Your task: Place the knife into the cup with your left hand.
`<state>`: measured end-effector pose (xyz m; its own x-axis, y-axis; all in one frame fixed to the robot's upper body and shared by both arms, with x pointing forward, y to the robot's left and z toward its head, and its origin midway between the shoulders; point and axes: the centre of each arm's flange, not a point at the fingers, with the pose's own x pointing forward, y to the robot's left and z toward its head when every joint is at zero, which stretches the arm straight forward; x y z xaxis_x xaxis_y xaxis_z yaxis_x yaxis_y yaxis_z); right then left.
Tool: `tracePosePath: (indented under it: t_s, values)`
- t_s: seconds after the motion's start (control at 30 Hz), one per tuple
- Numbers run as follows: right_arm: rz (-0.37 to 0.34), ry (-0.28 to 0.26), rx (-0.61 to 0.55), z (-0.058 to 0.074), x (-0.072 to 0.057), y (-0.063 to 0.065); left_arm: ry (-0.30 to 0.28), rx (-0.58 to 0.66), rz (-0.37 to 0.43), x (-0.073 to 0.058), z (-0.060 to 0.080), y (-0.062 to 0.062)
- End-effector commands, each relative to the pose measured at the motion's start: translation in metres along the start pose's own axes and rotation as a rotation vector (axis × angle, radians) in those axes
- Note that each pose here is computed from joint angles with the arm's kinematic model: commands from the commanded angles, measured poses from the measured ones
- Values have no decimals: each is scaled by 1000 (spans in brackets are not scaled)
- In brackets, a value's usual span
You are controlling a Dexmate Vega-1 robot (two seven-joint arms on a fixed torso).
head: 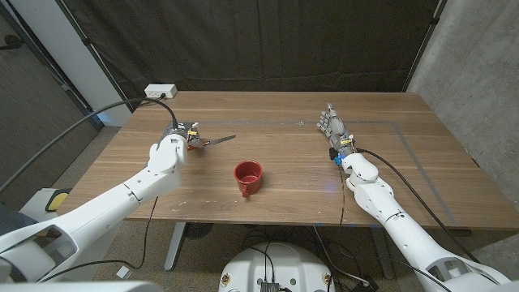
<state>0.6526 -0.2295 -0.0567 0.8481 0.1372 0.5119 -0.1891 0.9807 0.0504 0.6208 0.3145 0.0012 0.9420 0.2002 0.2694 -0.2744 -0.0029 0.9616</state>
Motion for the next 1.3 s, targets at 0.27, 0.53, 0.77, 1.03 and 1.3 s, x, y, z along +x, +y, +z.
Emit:
tracePosePath:
  t_s: [0.27, 0.53, 0.77, 1.03, 1.3]
  values:
    - [-15, 14, 17, -11, -2, -3, 0, -5, -35, 5, 8, -14]
    - [-22, 10, 27, -13, -3, -5, 2, -47, -33, 6, 12, -31]
    - [-26, -1, 27, -10, -3, -7, 0, -90, -19, 8, 18, -39]
    - [-30, -9, 38, -10, -5, -7, -10, -86, 5, 9, 24, -34]
    - [-34, -9, 42, -11, -8, -7, -42, -87, 20, 9, 27, -31]
